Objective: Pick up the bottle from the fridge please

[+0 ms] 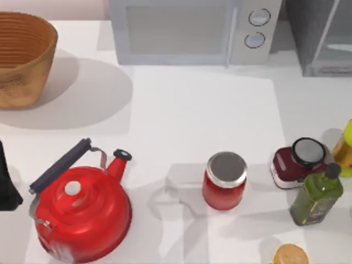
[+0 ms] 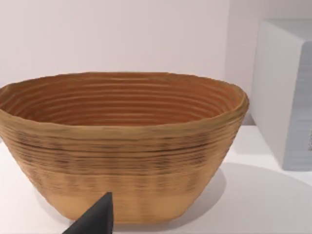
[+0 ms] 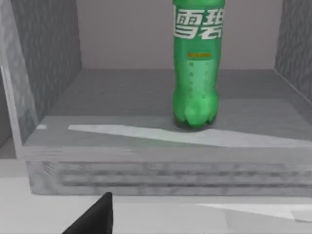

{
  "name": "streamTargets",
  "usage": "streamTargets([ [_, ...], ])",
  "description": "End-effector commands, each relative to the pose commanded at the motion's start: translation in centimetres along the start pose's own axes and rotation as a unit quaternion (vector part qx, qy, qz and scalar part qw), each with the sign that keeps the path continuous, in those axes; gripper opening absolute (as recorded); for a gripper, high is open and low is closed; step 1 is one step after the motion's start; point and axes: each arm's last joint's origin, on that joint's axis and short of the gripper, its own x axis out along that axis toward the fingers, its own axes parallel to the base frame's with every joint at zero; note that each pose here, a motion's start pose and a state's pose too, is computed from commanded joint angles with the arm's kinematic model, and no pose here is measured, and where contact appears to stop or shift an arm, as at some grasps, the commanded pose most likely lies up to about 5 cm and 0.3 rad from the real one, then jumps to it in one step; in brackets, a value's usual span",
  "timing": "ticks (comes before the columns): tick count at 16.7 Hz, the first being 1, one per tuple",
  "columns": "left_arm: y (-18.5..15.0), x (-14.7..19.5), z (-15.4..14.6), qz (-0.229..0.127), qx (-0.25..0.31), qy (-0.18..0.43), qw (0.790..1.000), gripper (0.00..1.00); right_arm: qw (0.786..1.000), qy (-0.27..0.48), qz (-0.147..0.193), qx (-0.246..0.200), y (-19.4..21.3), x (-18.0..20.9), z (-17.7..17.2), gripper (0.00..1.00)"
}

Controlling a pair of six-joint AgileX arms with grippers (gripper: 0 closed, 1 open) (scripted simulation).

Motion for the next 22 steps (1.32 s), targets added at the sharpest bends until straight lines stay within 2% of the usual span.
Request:
streamTargets([
  [4, 0.0, 0.0, 0.0, 0.000, 0.000, 0.000, 1.000, 1.00, 1.000, 0.002, 0.001, 0.001, 0.1, 0.0, 0.0, 1.00],
  [7, 0.0, 0.0, 0.0, 0.000, 0.000, 0.000, 1.000, 1.00, 1.000, 0.003, 0.001, 0.000, -0.3, 1.8, -0.1, 1.00],
  [10, 0.0, 0.0, 0.0, 0.000, 0.000, 0.000, 1.000, 1.00, 1.000, 0.005, -0.002, -0.001, -1.2, 5.9, -0.3, 1.00],
  [16, 0.0, 0.0, 0.0, 0.000, 0.000, 0.000, 1.000, 1.00, 1.000, -0.006, -0.004, -0.006, -1.6, 17.1, 0.6, 1.00],
  [19, 0.0, 0.0, 0.0, 0.000, 0.000, 0.000, 1.000, 1.00, 1.000, 0.000, -0.005, -0.005, -0.6, 20.1, 0.9, 1.00],
  [22, 0.0, 0.0, 0.0, 0.000, 0.000, 0.000, 1.000, 1.00, 1.000, 0.003, -0.005, -0.004, -0.3, 20.8, 0.9, 1.00],
])
